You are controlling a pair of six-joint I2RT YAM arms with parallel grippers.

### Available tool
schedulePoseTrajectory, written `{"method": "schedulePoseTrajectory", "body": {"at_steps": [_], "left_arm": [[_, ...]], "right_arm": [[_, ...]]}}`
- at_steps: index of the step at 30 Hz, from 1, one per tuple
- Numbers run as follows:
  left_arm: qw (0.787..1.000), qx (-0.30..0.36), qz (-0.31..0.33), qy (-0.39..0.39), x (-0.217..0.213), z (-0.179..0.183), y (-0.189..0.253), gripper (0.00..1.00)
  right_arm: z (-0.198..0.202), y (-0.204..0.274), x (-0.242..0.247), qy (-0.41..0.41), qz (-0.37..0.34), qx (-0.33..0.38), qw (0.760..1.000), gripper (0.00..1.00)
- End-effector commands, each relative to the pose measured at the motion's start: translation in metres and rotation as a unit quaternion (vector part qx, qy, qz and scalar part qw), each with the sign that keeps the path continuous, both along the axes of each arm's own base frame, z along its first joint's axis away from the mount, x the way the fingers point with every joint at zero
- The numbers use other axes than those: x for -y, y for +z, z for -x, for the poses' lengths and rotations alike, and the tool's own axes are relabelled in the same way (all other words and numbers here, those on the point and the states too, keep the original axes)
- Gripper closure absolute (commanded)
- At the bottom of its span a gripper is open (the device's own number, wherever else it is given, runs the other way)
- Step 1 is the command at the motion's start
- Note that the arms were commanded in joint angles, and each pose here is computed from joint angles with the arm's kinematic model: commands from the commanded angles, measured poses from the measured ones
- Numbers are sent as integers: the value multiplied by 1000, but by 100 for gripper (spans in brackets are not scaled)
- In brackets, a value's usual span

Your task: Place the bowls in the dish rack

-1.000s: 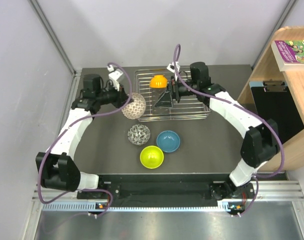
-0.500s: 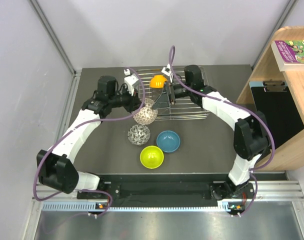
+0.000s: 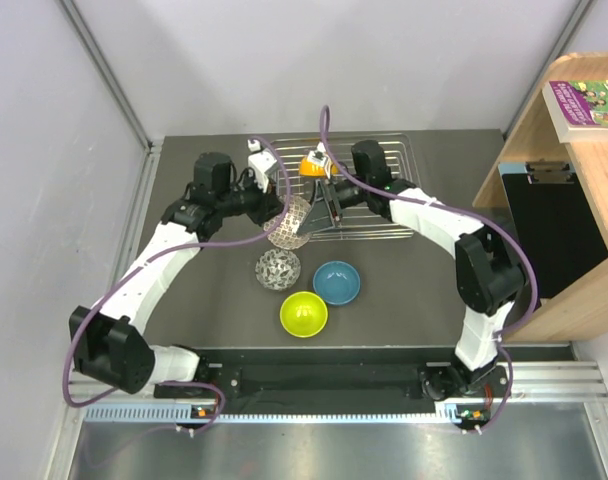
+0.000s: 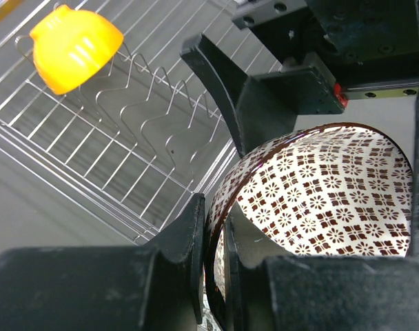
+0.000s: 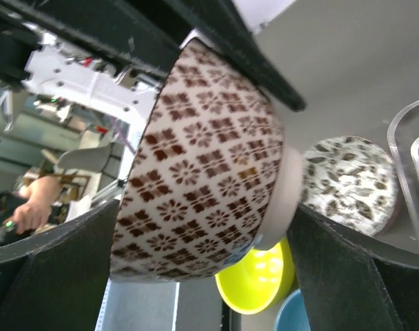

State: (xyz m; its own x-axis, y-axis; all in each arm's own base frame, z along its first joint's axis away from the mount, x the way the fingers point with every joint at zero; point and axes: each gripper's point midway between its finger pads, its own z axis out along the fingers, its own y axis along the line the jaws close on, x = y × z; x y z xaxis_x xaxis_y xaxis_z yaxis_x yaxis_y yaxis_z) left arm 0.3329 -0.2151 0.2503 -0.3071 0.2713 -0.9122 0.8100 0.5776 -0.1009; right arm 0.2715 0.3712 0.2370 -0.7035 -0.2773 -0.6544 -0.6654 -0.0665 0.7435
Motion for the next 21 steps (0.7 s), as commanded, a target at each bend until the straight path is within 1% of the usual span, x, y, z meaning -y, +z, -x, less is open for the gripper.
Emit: {"method": "schedulePoseTrajectory", "body": {"at_steps": [1,2,3,4,5,6,8,10,12,17,19,21], "left_arm": [[997,76,25,-8,3,2,41,100],[997,78,24,-9,3,2,40,100],[997,78,25,-9,3,3,40,100],[997,77,26,-12,4,3,39,100],[997,76,27,-13,4,4,37,100],[997,73,27,-13,4,4,35,100],[997,70,27,-15,5,4,33,100],[997,68,28,-17,6,5,32,100],[997,65,29,-21,7,6,30,100],[997,58,32,-30,11,10,29,100],[998,55,31,-31,11,11,26,100],[998,53,29,-33,13,13,24,100]], "right_arm": [[22,17,2,70,-49,11,996,3],[26,21,5,84,-59,13,995,4],[30,19,7,86,-53,-14,995,4],[32,22,9,89,-55,-17,994,4],[31,27,8,96,-75,13,992,4],[35,27,10,95,-66,-19,993,4],[33,29,9,96,-79,-4,992,4],[29,30,7,87,-78,-13,993,4],[25,30,5,78,-78,-13,994,0],[11,29,2,47,-80,-7,996,0],[4,24,1,31,-69,-15,997,0],[-4,24,1,20,-67,7,998,0]]}}
